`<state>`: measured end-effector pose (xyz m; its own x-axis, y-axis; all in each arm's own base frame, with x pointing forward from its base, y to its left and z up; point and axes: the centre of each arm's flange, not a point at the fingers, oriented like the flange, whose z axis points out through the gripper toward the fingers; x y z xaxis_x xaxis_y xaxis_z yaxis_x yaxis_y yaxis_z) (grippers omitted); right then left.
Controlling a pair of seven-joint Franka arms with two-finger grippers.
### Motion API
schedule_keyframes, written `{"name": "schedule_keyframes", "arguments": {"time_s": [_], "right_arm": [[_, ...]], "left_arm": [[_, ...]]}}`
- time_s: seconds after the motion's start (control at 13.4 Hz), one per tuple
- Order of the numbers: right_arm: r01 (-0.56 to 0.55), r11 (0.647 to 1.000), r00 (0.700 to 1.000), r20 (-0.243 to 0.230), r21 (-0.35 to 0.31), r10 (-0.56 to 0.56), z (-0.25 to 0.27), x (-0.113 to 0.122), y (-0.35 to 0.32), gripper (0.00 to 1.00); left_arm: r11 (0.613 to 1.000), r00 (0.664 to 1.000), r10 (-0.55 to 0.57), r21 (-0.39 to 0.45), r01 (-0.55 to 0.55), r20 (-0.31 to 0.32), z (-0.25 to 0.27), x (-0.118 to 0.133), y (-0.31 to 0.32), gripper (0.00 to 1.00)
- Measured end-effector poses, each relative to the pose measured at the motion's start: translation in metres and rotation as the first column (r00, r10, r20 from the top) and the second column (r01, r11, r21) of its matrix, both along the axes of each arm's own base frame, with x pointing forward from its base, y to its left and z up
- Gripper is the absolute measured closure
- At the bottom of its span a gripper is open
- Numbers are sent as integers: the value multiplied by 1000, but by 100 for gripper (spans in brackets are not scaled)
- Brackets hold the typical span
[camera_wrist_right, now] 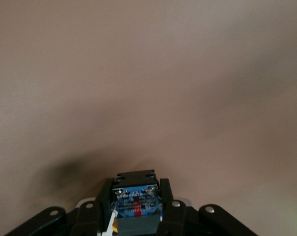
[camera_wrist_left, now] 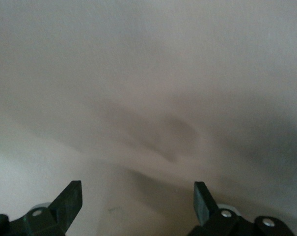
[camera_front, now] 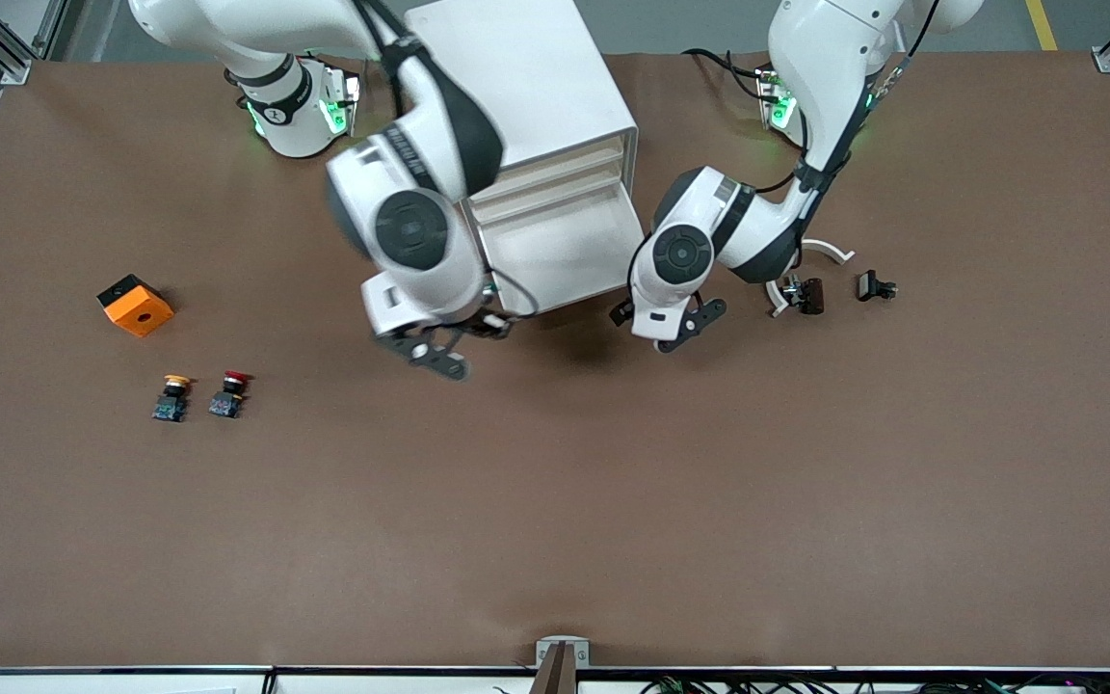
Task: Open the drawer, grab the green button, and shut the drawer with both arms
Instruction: 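Place the button by the red button while the left gripper closes the drawer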
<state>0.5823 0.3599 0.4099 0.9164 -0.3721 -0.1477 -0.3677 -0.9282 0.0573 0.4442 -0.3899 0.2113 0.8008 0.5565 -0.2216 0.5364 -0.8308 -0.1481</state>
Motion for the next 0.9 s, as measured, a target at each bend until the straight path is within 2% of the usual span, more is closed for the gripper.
{"name": "schedule_keyframes", "arguments": {"time_s": [0.22,0.45,0.67,0.9], "right_arm": [[-129,991,991,-12,41,130,-8,48,-113,58],[-239,969,971,32,68,237,-41,73,-219,58],[-272,960,960,83,64,267,-88,55,-273,58],[-263,964,960,116,48,256,-126,28,-287,58]], "left_arm": [[999,999,-50,-3,50,-3,0,-26,-27,0],[996,995,-94,-6,94,-30,-3,-56,-46,0],[989,987,-147,1,148,-65,-10,-97,-65,0],[982,980,-181,32,184,-79,-15,-134,-81,0]]}}
